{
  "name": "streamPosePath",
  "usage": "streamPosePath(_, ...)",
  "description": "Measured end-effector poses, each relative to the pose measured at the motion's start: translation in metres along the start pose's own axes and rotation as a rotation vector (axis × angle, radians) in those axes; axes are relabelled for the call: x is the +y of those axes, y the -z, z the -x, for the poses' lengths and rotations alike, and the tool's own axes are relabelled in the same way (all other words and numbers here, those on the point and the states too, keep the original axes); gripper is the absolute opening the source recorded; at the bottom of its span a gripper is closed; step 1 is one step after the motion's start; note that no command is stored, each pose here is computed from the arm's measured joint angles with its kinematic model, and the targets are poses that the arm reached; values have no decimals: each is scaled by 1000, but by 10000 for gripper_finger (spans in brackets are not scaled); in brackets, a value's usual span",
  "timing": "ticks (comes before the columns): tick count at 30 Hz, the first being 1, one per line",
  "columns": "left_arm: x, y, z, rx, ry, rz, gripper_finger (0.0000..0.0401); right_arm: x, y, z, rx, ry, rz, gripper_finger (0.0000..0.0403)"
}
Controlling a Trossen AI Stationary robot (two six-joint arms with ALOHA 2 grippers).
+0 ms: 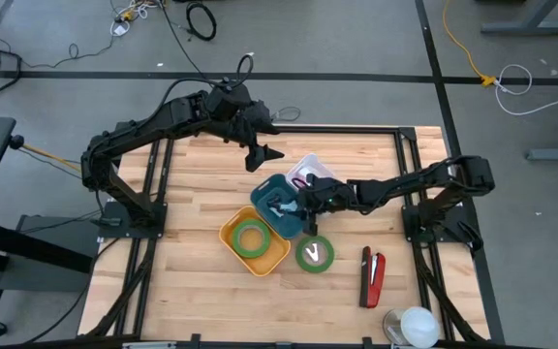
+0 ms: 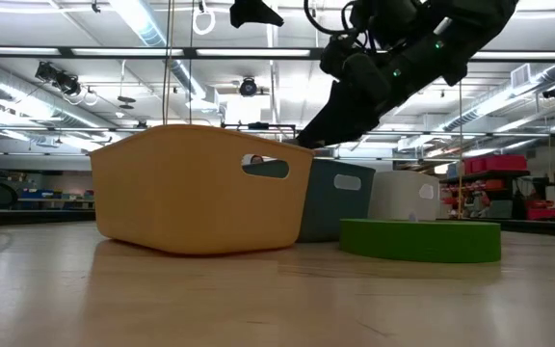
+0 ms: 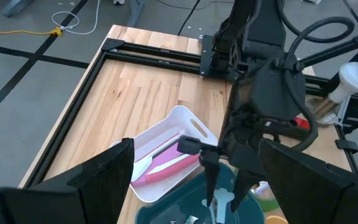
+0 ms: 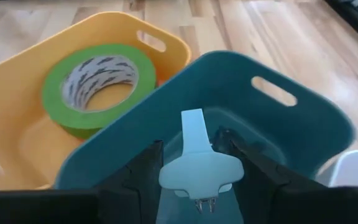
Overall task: Pick and place Stapler, Stapler remover, tape
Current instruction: Put the light blue staple remover into the blue bin, then put the red stapler into the white bin
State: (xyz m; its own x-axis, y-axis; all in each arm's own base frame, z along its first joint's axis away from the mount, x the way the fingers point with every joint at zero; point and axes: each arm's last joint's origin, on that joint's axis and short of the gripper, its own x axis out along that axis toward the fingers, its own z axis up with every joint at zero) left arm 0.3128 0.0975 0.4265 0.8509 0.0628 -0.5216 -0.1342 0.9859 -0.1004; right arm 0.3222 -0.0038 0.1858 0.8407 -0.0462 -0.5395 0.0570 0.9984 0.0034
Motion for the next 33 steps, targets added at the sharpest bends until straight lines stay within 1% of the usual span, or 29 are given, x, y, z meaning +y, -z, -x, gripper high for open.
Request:
streamPosePath(11,0,0,0,0,0,0,344,3,0,-1,0,-70,-20,168)
streamPosePath(14,0,0,0,0,0,0,344,3,0,-1,1,-77,-44,184)
streamPosePath(19,0,0,0,0,0,0,344,3,0,-1,6,-86,-124,228)
streamPosePath(24,0,0,0,0,0,0,344,4,0,-1,10,-136,-126,261)
streamPosePath(29,0,0,0,0,0,0,344,5,-6,7,-13,-165,-122,269)
streamPosePath(33,0,0,0,0,0,0,344,5,-14,23,-28,-166,-117,264)
